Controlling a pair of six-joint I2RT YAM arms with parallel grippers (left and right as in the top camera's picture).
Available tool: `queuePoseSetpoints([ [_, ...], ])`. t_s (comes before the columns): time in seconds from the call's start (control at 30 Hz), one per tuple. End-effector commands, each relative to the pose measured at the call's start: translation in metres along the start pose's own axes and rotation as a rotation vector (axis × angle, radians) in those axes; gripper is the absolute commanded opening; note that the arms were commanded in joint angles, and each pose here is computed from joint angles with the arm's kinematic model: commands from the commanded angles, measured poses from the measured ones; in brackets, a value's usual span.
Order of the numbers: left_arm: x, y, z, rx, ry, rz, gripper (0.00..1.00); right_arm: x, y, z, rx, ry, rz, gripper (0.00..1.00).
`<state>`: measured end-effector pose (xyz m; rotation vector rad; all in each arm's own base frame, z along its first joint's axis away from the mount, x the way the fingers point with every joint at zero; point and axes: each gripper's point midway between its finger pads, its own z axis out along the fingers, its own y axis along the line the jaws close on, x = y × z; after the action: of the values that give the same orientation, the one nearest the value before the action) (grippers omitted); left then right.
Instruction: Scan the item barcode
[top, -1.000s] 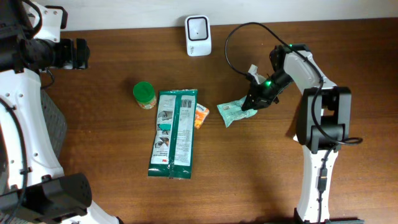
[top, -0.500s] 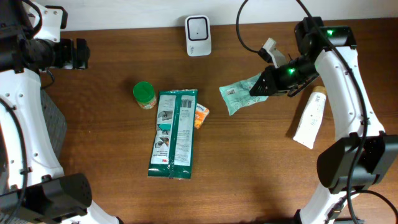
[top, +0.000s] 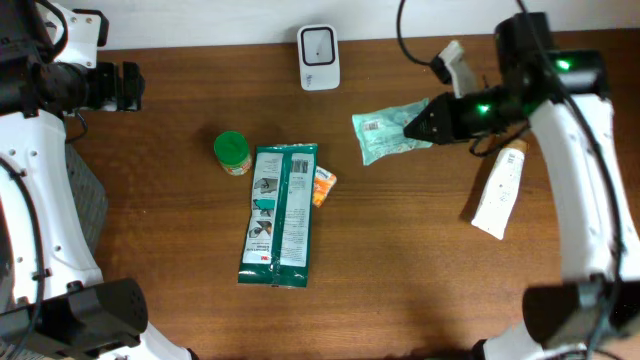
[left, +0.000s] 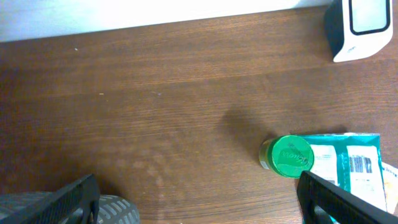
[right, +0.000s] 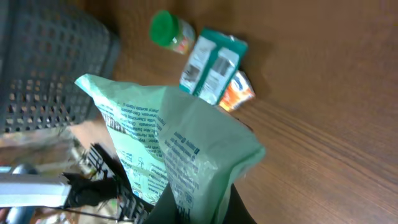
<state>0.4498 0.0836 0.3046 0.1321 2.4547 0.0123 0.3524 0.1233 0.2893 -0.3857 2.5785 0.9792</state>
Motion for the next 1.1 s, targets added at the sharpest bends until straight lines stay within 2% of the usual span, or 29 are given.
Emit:
queuePoseSetpoints([
  [0.0,-0.003,0.0,-0.006,-0.003,-0.017,0.017,0.99,-0.004,0.04,-0.026,0.002,-0.103,-0.041,0.04],
  [0.07,-0.003,0.0,-0.006,-0.003,-0.017,0.017,0.99,-0.014,0.042,-0.026,0.122,-0.159,-0.027,0.04],
  [0.2,-0.003,0.0,-0.006,-0.003,-0.017,0.017,0.99,-0.044,0.036,0.003,0.368,-0.234,-0.111,0.04],
  [0.33,-0.003,0.0,-0.006,-0.003,-0.017,0.017,0.99,-0.096,0.011,0.039,0.645,-0.363,-0.197,0.04],
  [0.57,-0.003,0.0,-0.006,-0.003,-0.017,0.017,0.99,-0.194,-0.043,0.108,1.056,-0.584,-0.469,0.04],
  [0.73,-0.003,0.0,-0.006,-0.003,-0.017,0.017,0.99,-0.227,-0.067,0.155,1.175,-0.644,-0.678,0.04],
  [0.93,-0.003,0.0,-0.006,-0.003,-0.017,0.017,0.99,-0.228,-0.098,0.207,1.281,-0.585,-0.895,0.04],
  [1.07,-0.003,0.0,-0.006,-0.003,-0.017,0.017,0.99,-0.224,-0.11,0.221,1.296,-0.551,-0.924,0.04],
])
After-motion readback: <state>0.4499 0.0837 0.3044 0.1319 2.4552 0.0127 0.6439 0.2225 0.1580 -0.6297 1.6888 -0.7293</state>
